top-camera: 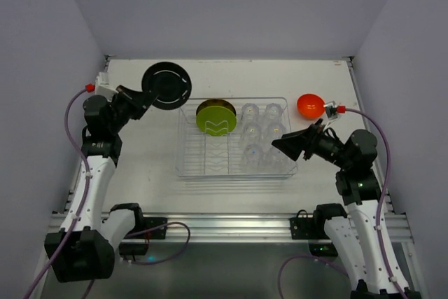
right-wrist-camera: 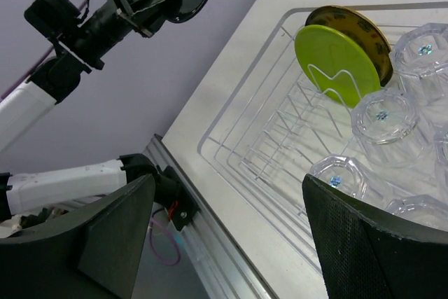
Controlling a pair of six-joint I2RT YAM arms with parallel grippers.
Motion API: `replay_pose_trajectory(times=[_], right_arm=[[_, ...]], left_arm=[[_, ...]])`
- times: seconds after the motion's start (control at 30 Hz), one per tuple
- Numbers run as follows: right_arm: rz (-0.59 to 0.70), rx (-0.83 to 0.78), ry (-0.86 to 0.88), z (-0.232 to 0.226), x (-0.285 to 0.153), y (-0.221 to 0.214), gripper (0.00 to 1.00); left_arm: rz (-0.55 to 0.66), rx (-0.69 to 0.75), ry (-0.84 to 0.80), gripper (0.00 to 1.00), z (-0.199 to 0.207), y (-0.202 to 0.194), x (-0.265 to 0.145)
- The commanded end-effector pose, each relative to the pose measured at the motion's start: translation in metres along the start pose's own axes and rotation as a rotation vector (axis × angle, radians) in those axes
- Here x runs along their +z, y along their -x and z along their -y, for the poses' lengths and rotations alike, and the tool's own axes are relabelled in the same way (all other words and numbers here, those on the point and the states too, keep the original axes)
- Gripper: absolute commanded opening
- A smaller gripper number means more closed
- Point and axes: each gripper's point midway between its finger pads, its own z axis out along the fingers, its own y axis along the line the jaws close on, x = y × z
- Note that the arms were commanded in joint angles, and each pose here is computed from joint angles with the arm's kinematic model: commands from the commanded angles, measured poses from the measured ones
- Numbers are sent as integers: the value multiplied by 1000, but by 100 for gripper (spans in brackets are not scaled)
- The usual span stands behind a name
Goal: Unload the mixed dishes from the dish rack
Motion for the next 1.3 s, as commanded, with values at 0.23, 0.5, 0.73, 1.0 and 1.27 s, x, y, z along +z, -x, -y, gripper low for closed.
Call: replay_pose_trajectory(times=[0.23,0.5,0.73,1.0,1.27], right_arm=[[19,-32,33,-18,-13,-7,88],[14,-57,25,-21,-22,-17,89],[8,-57,4,-13,-23,-23,90],[7,-68,-22,-9,-25,-26,91],[7,-61,-10,-9,-23,-25,91]], left_arm=[[545,-424,374,0,-152,90,-16],[505,-369,519,6,-231,96,7],[420,-335,582,8,-273,82,21],[335,-333,584,27,-295,69,35],[249,-364,669,68,-303,56,31]])
